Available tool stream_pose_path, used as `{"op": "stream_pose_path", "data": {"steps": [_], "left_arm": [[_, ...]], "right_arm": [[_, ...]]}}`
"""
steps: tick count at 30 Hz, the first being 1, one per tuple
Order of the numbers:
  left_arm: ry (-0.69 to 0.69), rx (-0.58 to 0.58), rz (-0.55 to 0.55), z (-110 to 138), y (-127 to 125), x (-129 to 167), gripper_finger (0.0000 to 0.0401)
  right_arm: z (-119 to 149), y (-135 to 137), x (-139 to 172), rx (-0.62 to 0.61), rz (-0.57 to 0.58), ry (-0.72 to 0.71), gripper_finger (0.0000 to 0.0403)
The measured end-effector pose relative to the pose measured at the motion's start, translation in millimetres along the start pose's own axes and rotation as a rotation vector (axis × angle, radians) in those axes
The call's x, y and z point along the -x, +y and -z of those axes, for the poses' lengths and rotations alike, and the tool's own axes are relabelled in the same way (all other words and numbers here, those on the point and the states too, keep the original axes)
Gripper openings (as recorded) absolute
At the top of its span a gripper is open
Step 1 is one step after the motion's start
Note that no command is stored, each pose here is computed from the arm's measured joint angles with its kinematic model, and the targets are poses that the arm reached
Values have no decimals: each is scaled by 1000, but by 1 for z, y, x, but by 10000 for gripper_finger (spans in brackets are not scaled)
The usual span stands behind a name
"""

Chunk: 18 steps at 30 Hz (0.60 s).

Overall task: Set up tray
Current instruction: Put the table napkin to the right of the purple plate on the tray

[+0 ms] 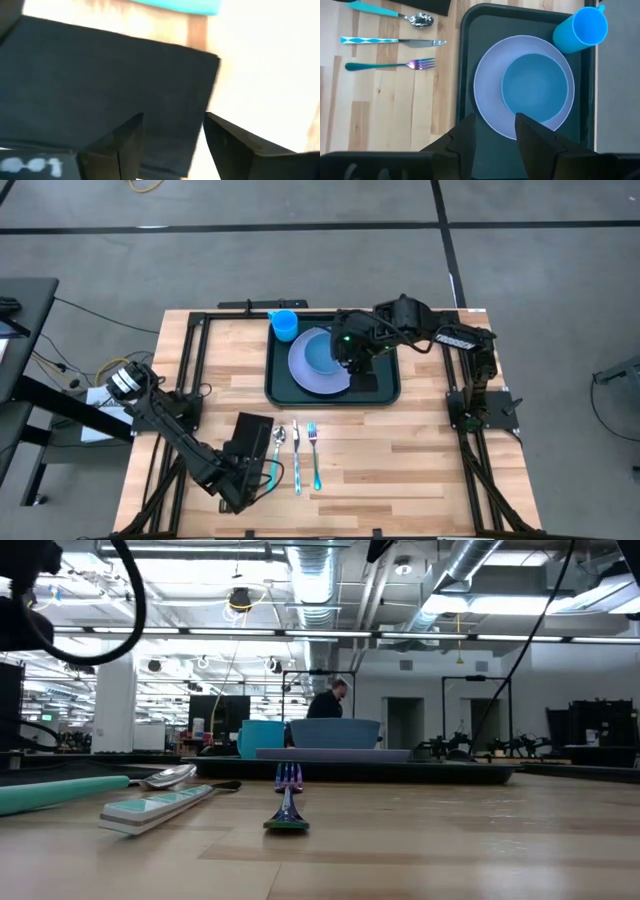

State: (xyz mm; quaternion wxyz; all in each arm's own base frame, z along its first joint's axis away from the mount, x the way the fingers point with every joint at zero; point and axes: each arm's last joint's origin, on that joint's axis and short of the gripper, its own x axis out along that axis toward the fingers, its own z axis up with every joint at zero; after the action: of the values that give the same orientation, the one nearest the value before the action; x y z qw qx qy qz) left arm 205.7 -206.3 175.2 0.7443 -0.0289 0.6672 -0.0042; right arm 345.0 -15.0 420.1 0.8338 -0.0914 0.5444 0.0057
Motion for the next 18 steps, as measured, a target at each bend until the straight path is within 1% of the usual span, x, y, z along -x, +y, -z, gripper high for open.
{"op": "stream_pose_path", "data": {"steps": [3,9,13,18], "left_arm": [[-32,-5,-30,2,-2,0,192],[-61,-9,-30,4,-9,-7,192],[4,-42,-13,5,-17,-28,192],[65,-44,-41,6,-21,-44,192]], "right_arm": [[0,-2,0,-4,2,-1,127],[0,-2,0,-8,3,-6,127],[0,-1,0,-14,2,-2,127],[0,-2,0,-15,4,-7,127]]}}
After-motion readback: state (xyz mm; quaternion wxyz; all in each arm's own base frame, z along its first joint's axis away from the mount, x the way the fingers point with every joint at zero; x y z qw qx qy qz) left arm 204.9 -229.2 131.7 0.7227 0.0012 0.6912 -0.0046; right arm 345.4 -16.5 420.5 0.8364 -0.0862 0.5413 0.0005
